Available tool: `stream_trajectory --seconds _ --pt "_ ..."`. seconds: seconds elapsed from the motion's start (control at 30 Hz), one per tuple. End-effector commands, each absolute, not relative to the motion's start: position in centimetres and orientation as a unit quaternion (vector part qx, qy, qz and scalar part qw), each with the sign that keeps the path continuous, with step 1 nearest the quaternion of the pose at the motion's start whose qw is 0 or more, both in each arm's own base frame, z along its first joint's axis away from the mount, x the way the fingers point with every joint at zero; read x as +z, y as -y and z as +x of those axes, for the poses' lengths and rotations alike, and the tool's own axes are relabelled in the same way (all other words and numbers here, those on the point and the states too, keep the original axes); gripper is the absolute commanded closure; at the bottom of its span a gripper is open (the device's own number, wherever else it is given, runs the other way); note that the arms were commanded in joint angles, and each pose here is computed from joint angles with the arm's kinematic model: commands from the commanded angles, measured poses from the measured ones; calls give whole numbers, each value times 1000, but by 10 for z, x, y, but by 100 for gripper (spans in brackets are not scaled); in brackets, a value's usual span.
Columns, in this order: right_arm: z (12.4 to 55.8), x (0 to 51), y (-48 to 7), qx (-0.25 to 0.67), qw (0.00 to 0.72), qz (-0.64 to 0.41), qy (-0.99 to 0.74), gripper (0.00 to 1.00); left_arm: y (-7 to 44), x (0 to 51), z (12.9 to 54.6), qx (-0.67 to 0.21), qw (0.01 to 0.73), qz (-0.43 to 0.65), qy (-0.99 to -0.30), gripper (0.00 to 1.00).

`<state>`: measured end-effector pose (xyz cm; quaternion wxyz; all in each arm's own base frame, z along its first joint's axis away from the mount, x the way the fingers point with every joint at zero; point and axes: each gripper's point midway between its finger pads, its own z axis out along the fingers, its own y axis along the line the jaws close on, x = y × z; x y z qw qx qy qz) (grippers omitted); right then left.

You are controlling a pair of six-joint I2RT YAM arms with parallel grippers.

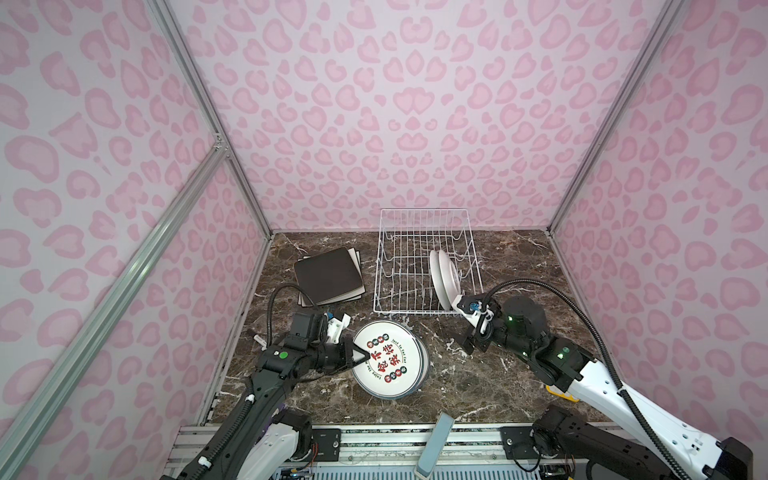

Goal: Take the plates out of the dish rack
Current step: 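Carry the printed plate toward the robot and lower it onto the table plate, then open the right gripper off the plate while the left gripper keeps holding it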

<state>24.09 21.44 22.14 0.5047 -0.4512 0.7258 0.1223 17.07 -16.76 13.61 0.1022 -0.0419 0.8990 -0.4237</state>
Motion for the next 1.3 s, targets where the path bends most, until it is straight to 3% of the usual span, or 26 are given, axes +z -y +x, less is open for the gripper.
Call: stream_trajectory --seconds 0.0,1.0,1.27 --pt "242 221 -213 112 502 -460 -724 2 171 136 169 -438 100 -39 -893 96" --pt "250 213 -209 101 511 -430 -737 1 176 78 203 -413 68 -77 -905 96" --pt "254 209 -212 103 505 -427 -743 1 174 66 202 -392 49 -79 -915 86"
